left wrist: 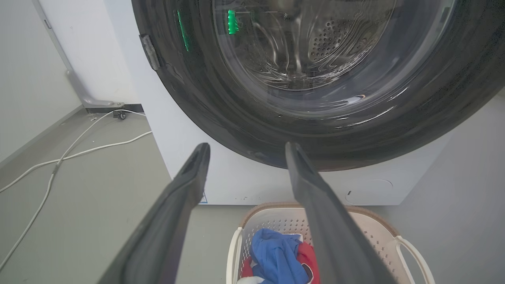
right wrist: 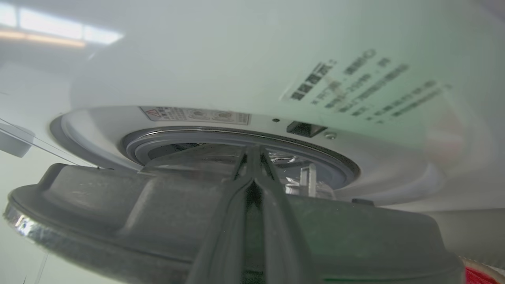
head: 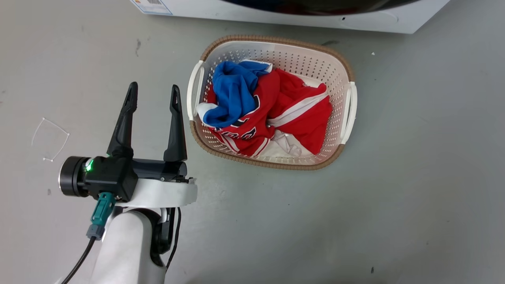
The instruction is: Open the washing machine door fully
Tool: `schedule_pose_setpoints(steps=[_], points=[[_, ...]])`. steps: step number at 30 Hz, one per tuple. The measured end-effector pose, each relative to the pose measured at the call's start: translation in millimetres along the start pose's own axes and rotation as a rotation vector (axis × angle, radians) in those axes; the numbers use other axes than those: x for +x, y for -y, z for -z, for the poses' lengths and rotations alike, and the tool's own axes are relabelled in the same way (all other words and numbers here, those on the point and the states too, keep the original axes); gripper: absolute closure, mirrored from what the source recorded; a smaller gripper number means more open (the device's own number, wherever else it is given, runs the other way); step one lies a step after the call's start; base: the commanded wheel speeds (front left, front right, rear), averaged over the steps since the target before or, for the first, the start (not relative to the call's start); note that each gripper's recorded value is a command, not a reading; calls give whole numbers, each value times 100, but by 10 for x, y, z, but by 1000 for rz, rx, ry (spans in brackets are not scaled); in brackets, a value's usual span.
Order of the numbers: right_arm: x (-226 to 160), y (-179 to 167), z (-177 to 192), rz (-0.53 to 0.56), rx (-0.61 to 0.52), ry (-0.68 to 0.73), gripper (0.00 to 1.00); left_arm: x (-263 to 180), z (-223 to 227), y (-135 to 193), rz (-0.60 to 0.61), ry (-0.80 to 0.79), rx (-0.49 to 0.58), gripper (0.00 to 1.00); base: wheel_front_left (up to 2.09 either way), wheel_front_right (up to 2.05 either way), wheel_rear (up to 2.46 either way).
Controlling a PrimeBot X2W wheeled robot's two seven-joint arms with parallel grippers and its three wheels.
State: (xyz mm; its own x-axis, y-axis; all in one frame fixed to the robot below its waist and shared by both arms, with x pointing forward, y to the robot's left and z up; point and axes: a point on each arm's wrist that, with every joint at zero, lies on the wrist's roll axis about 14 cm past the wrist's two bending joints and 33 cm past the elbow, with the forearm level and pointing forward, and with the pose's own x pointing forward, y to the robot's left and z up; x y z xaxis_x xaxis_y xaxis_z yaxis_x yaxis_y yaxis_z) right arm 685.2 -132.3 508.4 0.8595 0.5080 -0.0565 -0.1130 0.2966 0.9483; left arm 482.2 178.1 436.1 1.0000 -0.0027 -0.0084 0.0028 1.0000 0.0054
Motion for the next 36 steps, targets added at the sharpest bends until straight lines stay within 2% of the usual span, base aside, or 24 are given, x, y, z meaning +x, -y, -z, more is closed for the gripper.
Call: schedule_pose_setpoints(steps=[11,17,24,36], points=[[-326,-59,254,12,-18,-85,100,-52,-179,62,21,36,4,0,0,0,0],[-513,-199,468,-25,4,-144,100,-116,-255,79,27,46,6,0,0,0,0],[-735,-253,840,-30,0,-244,100,-218,-325,94,32,51,9,0,0,0,0],[-1253,-498,1689,-109,64,-440,100,-446,-508,89,31,77,10,0,0,0,0]])
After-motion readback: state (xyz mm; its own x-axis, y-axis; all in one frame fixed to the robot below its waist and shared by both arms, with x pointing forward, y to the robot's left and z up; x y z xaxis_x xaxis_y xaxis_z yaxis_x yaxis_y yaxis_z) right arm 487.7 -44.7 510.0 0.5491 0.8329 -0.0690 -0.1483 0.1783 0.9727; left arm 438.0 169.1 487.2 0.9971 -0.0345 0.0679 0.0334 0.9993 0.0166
